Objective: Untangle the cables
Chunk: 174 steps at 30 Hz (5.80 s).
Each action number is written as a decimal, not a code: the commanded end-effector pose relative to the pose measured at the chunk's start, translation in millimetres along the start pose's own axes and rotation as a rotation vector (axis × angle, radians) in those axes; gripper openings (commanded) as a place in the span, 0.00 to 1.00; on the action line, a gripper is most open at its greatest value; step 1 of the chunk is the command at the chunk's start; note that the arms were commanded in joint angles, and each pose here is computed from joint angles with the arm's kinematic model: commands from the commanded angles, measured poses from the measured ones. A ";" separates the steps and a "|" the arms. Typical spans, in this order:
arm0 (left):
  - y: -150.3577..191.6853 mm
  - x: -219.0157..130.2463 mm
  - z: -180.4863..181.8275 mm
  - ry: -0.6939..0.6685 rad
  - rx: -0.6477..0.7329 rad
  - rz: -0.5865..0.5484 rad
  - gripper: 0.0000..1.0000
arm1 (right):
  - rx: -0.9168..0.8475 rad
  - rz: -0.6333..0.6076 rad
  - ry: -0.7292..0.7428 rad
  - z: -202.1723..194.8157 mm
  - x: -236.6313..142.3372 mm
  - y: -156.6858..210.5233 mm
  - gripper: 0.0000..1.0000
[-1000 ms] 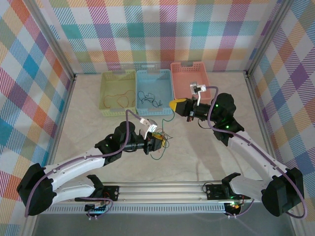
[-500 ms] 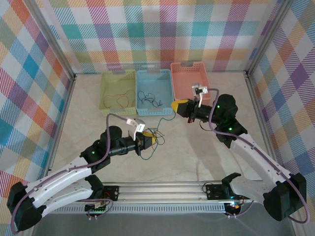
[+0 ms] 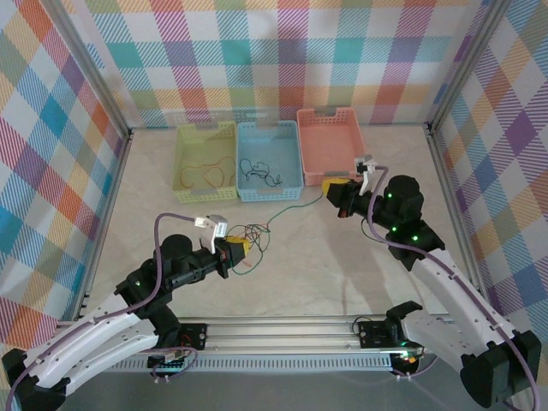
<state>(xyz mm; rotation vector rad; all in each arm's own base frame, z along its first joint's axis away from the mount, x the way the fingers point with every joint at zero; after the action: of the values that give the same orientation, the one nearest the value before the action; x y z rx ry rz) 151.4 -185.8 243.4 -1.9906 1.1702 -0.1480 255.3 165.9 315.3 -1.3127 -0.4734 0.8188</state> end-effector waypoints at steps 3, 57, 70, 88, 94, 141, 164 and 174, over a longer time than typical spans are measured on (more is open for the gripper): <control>12.7 -8.1 16.8 -0.072 -0.028 0.010 0.00 | 0.010 -0.037 0.173 -30.8 -16.3 -4.1 0.00; 0.4 -75.4 44.4 -0.221 -0.076 -0.223 0.00 | 0.253 0.093 0.956 -167.0 -114.9 60.7 0.00; -4.6 -89.9 52.6 -0.259 -0.100 -0.305 0.00 | 0.262 0.066 0.921 -164.8 -116.0 58.7 0.00; -0.8 -75.2 50.2 -0.249 -0.096 -0.251 0.00 | 0.214 -0.289 0.757 -161.6 -98.4 -79.0 0.00; -1.4 -70.2 46.5 -0.232 -0.091 -0.236 0.00 | 0.286 -0.349 0.834 -203.6 -82.9 -101.6 0.00; 18.9 -48.2 49.1 -0.204 -0.071 -0.110 0.00 | 0.652 0.035 0.979 -271.7 97.1 62.0 0.28; 12.3 -15.7 30.4 -0.117 -0.096 -0.063 0.00 | 0.283 0.008 0.393 -101.6 47.2 14.7 0.55; 20.2 40.8 30.0 -0.128 -0.147 0.068 0.00 | 0.019 0.074 -0.092 5.6 36.7 74.0 0.61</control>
<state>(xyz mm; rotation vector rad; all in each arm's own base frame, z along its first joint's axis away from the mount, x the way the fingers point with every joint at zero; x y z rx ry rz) 168.9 -187.9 178.3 -1.9997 1.1456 0.1875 275.1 185.0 232.9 -1.2323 -0.2780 0.8815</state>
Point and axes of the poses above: each hand's point on the last joint's axis, 136 mm out from that joint toward the fingers, its own x axis out along the fingers, its own z axis along the line the jaws close on, y = z × x, the point moved 4 cm from there along -x, back along the fingers, and after that the axes turned 15 degrees about -x, right-handed, at the moved point
